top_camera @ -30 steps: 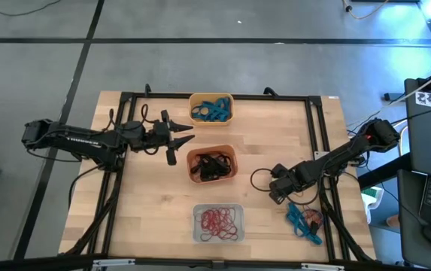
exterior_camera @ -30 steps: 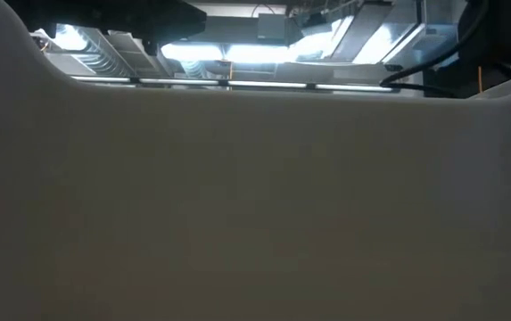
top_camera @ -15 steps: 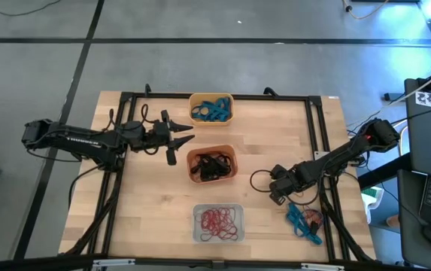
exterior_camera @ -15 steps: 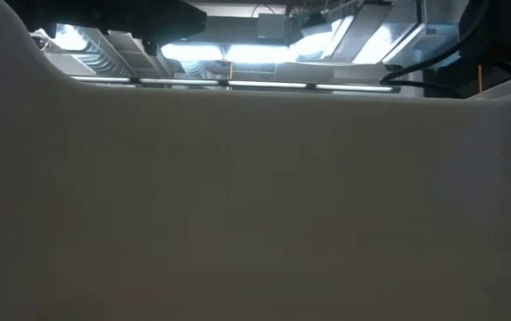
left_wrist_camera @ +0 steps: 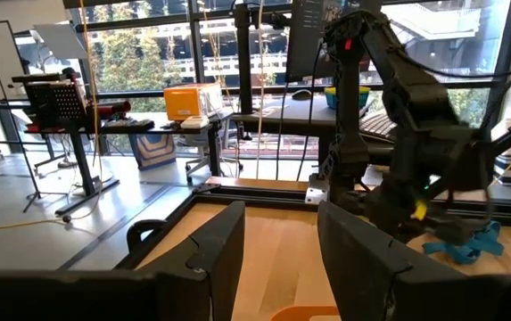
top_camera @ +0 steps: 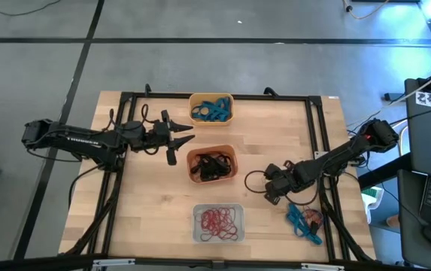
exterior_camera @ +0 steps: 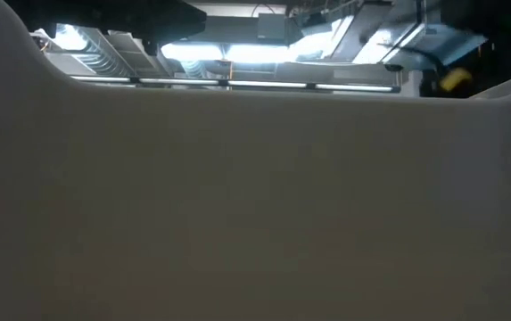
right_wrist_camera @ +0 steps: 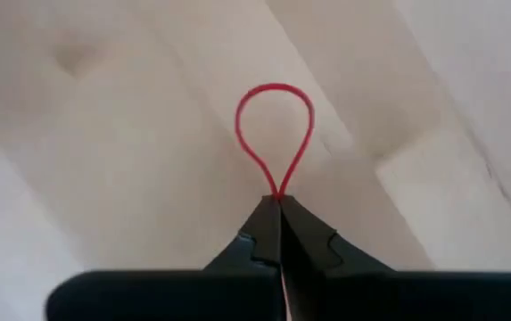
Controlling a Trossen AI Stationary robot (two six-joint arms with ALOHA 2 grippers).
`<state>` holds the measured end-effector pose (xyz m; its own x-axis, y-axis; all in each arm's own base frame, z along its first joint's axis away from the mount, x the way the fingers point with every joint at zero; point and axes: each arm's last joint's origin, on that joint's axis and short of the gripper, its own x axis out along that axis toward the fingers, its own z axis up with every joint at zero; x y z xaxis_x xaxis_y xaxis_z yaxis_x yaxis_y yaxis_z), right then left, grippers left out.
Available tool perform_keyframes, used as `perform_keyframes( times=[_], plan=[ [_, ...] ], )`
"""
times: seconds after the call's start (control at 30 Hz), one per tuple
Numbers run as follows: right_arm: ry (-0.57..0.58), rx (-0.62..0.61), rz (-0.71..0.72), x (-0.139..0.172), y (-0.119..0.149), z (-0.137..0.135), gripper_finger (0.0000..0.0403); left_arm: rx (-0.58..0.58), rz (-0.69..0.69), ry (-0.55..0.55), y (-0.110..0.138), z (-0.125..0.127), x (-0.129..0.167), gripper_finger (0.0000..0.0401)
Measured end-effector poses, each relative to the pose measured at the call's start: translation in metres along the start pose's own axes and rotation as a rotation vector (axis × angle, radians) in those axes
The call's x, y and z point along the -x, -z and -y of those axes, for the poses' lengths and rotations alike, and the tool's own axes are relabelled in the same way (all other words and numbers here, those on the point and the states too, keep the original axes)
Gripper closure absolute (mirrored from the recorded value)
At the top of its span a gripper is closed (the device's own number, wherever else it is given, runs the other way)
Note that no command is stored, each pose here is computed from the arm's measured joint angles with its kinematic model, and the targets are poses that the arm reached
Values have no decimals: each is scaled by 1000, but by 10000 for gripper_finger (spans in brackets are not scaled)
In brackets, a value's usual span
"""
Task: Sort rubber bands into baskets
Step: Put the red rubber band in the white bin
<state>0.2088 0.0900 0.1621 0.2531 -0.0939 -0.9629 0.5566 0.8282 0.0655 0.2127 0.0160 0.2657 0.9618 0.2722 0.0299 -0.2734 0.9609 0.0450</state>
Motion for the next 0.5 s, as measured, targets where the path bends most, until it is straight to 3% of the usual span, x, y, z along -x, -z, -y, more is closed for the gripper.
perform_keyframes(
  times=[0.5],
  plan=[
    [-141, 153, 295, 63, -46, -43, 402, 0, 0, 0, 0, 0, 0, 260]
  ],
)
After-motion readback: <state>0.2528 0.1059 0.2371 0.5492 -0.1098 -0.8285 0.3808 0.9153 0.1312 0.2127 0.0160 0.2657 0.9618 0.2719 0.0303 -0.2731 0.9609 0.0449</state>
